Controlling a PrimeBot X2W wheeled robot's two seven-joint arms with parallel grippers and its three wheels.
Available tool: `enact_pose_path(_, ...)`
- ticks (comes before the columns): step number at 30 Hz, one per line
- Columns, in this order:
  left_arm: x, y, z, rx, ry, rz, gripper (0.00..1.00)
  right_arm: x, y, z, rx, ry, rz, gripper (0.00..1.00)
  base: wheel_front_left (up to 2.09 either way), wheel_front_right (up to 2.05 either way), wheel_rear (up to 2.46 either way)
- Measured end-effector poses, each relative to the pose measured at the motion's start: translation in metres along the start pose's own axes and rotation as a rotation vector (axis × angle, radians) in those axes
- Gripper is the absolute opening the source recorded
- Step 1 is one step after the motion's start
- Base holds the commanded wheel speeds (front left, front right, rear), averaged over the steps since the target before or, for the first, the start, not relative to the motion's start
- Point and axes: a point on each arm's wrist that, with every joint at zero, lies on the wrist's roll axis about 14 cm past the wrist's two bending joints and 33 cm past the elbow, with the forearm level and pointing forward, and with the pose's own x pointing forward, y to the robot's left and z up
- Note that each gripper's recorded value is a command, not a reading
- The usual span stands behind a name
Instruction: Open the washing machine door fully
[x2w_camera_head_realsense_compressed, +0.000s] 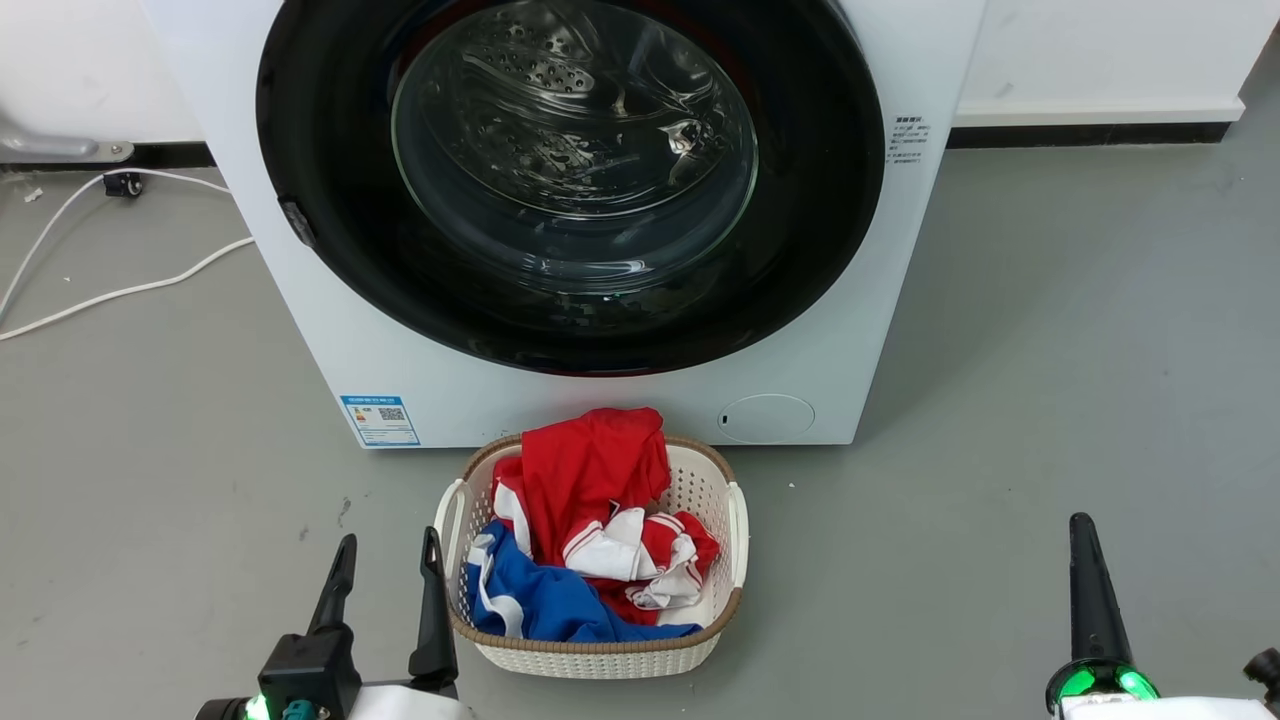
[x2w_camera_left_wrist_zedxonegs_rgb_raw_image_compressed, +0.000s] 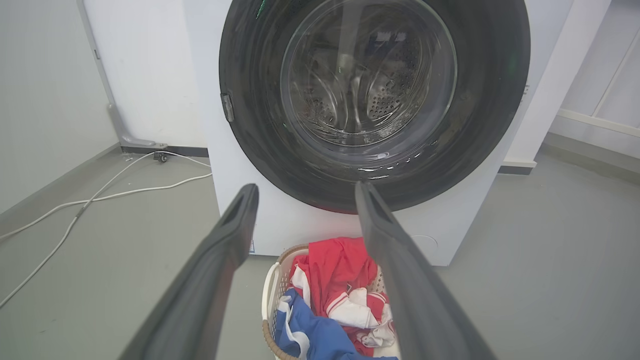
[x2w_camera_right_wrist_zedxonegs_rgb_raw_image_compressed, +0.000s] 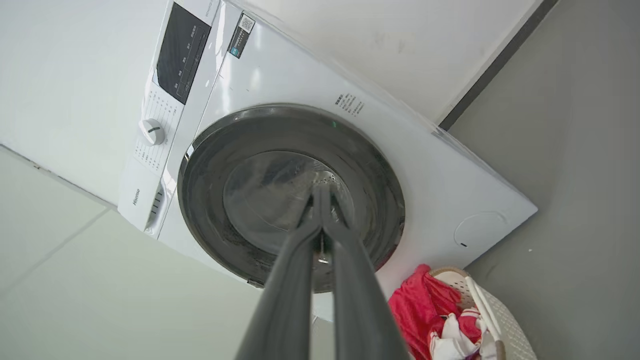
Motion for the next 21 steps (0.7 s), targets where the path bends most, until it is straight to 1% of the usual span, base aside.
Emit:
enact_pose_path(7,0.000,0.000,0.000,0.008,0.000,0.000,1.00,-0.004,0.005,-0.010,0.293,0.027,-0.029,0.00,0.00,0.00,0.00)
enact_pose_path(15,0.000,0.003,-0.001,0.018,0.004,0.006,1.00,-0.007,0.000,-0.008,0.534,0.099,-0.061,0.00,0.00,0.00,0.00)
enact_pose_path(21,0.001,0.006,-0.002,0.025,0.006,0.014,1.00,-0.009,-0.004,-0.011,0.661,0.156,-0.076,0.00,0.00,0.00,0.00)
